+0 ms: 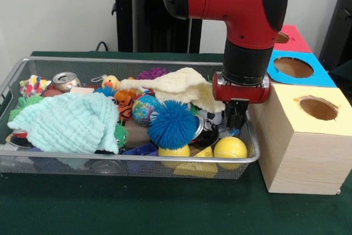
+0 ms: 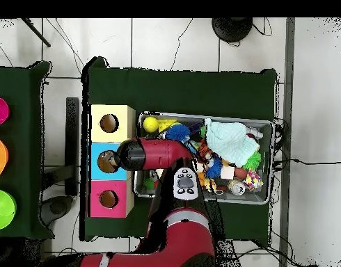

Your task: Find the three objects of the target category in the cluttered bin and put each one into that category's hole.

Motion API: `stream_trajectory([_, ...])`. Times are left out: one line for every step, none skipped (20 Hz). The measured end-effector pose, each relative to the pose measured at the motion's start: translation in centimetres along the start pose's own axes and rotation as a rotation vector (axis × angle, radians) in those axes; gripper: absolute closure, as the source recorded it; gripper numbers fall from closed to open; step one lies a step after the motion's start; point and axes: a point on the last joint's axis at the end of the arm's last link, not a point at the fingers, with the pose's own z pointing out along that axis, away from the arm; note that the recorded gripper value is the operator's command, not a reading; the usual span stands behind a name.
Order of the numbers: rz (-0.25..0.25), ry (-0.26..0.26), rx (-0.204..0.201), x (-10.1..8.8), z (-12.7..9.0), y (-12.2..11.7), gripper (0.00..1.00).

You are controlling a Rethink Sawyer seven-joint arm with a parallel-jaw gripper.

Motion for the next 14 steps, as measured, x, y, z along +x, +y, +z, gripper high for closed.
stream_trajectory([0.0, -0.001, 0.0, 0.0, 0.0, 0.0, 1.0])
stream_trajectory([0.0, -0.001, 0.0, 0.0, 0.0, 0.0, 1.0])
stream_trajectory([0.0, -0.001, 0.0, 0.0, 0.0, 0.0, 1.0])
stream_trajectory([0.0, -0.001, 0.0, 0.0, 0.0, 0.0, 1.0])
stream_trajectory([0.0, -0.001, 0.0, 0.0, 0.0, 0.0, 1.0])
stream_trajectory([0.001, -0.001, 0.005, 0.0, 0.0, -0.3, 0.0])
stream_trajectory([0.003, -0.001, 0.007, 0.0, 0.0, -0.5, 0.0])
stream_trajectory([0.005, -0.001, 0.01, 0.0, 0.0, -0.7, 0.0])
stream_trajectory([0.007, 0.0, 0.013, 0.0, 0.0, -1.0, 0.0])
stream_trajectory([0.014, 0.001, 0.018, 0.1, -0.1, -1.5, 0.0])
stream_trajectory([0.017, 0.002, 0.019, 0.1, -0.1, -1.7, 0.0])
stream_trajectory([0.017, 0.002, 0.017, 0.2, 0.0, -1.7, 0.0])
stream_trajectory([0.018, 0.002, 0.017, 0.1, 0.0, -1.7, 0.0])
stream_trajectory([0.018, 0.001, 0.016, 0.2, 0.0, -1.7, 0.0])
